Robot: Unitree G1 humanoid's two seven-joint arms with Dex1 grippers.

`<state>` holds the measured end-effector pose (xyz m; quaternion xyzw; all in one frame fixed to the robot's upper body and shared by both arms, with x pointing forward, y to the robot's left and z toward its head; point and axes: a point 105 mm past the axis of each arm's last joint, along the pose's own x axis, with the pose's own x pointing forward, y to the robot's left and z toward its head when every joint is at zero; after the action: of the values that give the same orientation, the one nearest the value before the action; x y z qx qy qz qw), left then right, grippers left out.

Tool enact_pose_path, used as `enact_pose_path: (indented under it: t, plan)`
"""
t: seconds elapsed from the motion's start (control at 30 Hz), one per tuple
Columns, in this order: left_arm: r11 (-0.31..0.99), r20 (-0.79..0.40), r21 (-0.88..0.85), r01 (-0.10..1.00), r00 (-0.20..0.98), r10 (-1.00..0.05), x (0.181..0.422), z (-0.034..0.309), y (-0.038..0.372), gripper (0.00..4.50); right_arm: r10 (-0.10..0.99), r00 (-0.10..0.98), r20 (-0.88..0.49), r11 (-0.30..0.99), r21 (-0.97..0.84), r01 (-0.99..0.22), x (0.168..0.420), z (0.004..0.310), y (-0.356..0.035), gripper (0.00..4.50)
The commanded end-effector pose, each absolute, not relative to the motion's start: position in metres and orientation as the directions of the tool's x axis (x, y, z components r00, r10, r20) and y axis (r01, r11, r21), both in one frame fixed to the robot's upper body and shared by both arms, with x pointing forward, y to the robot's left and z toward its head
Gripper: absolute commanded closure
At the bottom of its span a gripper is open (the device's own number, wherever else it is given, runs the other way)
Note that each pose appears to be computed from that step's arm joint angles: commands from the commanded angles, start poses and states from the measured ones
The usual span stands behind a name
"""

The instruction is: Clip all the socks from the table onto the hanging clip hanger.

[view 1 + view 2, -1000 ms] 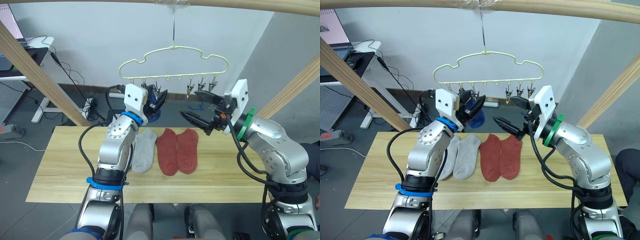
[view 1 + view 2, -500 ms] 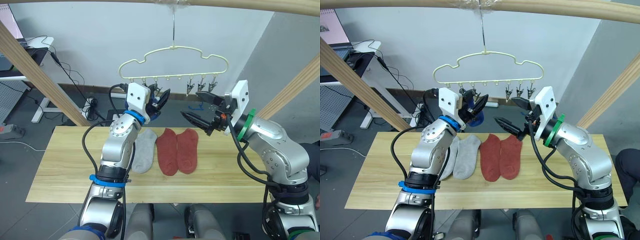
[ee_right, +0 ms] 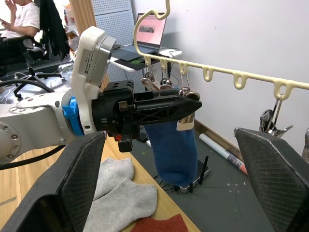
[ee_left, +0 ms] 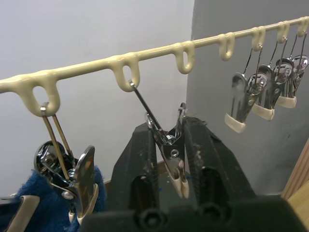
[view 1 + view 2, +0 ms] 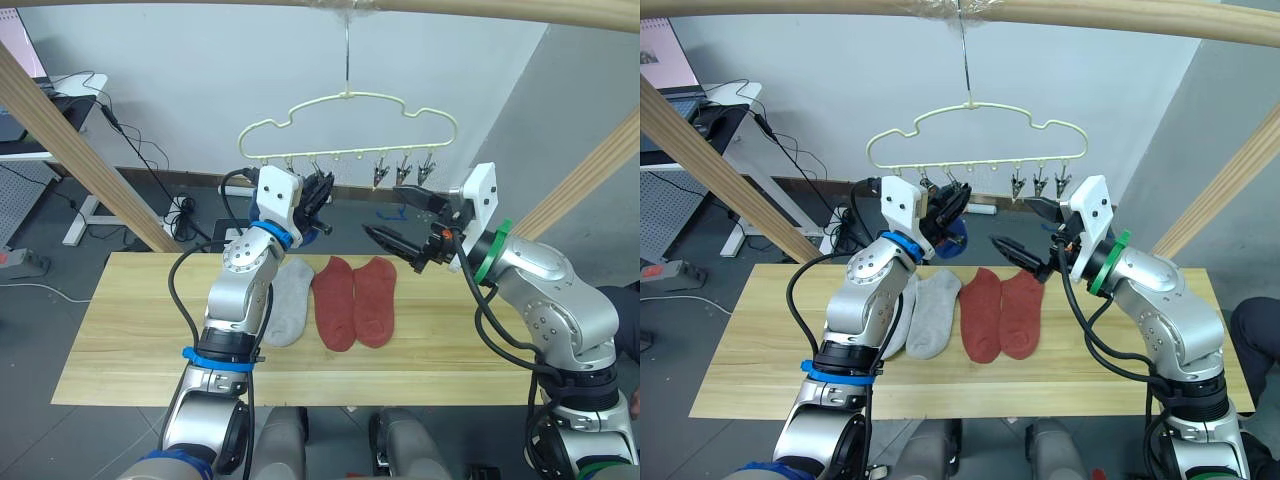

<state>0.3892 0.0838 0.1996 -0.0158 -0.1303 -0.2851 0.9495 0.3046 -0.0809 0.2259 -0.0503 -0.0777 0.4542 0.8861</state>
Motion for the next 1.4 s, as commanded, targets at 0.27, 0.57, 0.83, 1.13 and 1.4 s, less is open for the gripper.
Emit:
enact_pose_path:
  t: [0.27,0.57,0.83,1.13,1.4]
  plan:
    - [0.833,0.323,0.053,0.551,0.780,-0.536,0.385,0.221,0.086,4.04,0.816,0.574,0.073,0.576,-0.186,-0.796,0.300,0.220,-0.080,0.00]
    - [0.835,0.312,0.047,0.548,0.786,-0.533,0.384,0.221,0.088,4.04,0.804,0.593,0.049,0.591,-0.180,-0.787,0.305,0.209,-0.082,0.00]
    - [0.846,0.309,0.076,0.528,0.794,-0.523,0.386,0.219,0.087,4.04,0.811,0.578,0.090,0.583,-0.191,-0.790,0.303,0.223,-0.079,0.00]
    - [0.848,0.311,0.090,0.523,0.794,-0.522,0.389,0.219,0.084,4.04,0.835,0.529,0.152,0.550,-0.213,-0.807,0.296,0.243,-0.066,0.00]
    - [0.847,0.313,0.074,0.527,0.794,-0.522,0.388,0.219,0.084,1.98,0.831,0.537,0.145,0.556,-0.210,-0.804,0.297,0.242,-0.067,0.00]
